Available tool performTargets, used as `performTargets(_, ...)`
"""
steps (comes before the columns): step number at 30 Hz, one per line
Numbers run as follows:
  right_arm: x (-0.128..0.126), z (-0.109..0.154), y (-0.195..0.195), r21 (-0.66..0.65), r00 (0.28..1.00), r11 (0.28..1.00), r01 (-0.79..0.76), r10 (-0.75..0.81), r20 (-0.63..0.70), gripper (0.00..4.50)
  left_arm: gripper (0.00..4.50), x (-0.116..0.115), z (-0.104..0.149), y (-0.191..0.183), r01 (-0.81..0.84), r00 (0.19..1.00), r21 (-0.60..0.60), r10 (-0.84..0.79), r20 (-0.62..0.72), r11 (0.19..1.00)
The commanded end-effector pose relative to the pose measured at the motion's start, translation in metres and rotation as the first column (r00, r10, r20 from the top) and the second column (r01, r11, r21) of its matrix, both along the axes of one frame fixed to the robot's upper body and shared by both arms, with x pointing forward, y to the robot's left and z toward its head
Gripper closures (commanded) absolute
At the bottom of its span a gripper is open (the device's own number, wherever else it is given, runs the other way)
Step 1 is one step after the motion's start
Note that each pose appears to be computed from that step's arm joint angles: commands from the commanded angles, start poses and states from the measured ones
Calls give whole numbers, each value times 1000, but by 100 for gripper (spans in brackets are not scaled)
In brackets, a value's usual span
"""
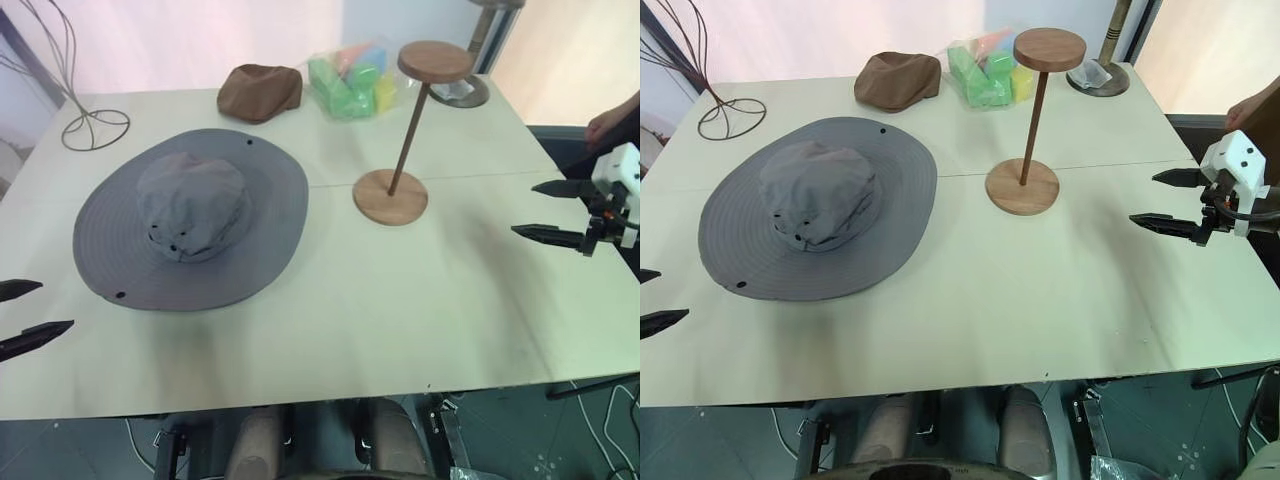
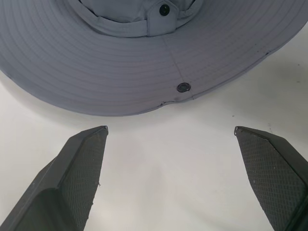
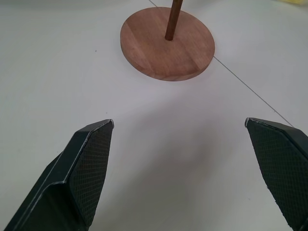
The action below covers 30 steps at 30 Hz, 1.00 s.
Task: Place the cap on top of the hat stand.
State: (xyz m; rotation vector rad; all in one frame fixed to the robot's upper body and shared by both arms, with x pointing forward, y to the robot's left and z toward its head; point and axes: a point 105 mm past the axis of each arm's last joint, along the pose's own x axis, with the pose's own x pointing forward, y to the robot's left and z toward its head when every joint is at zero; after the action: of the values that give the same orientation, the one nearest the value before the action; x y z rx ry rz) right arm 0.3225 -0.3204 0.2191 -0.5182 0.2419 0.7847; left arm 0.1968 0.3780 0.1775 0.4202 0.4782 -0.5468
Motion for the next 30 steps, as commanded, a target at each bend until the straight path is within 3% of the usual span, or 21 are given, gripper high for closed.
performTargets(1,2,16,0,2,998,1000,1,-1,66,0,7,1,14,-1,15,999,50,-17,44,999)
performTargets(11,2,18,2,28,999,1000,2,-4,51,0,7,17,21,0,-24,996,58,19,84,998)
performTargets(14,-3,25,14,40,997,997,-69,68,24,0,7,28,33,-19,67,991,54,-73,116,996)
performTargets(19,-13,47,45,80,981,978,-192,192,5,0,7,40,41,-53,247,950,175,-274,150,953)
performTargets(22,-28,54,67,105,955,951,-292,297,-28,0,7,44,41,-72,357,907,270,-401,130,895)
performTargets(26,-40,59,83,109,937,934,-340,346,-40,0,7,32,31,-85,519,824,390,-566,8,761)
performTargets(30,-51,58,91,98,925,926,-364,372,-74,0,7,34,22,-92,561,754,534,-656,-16,633)
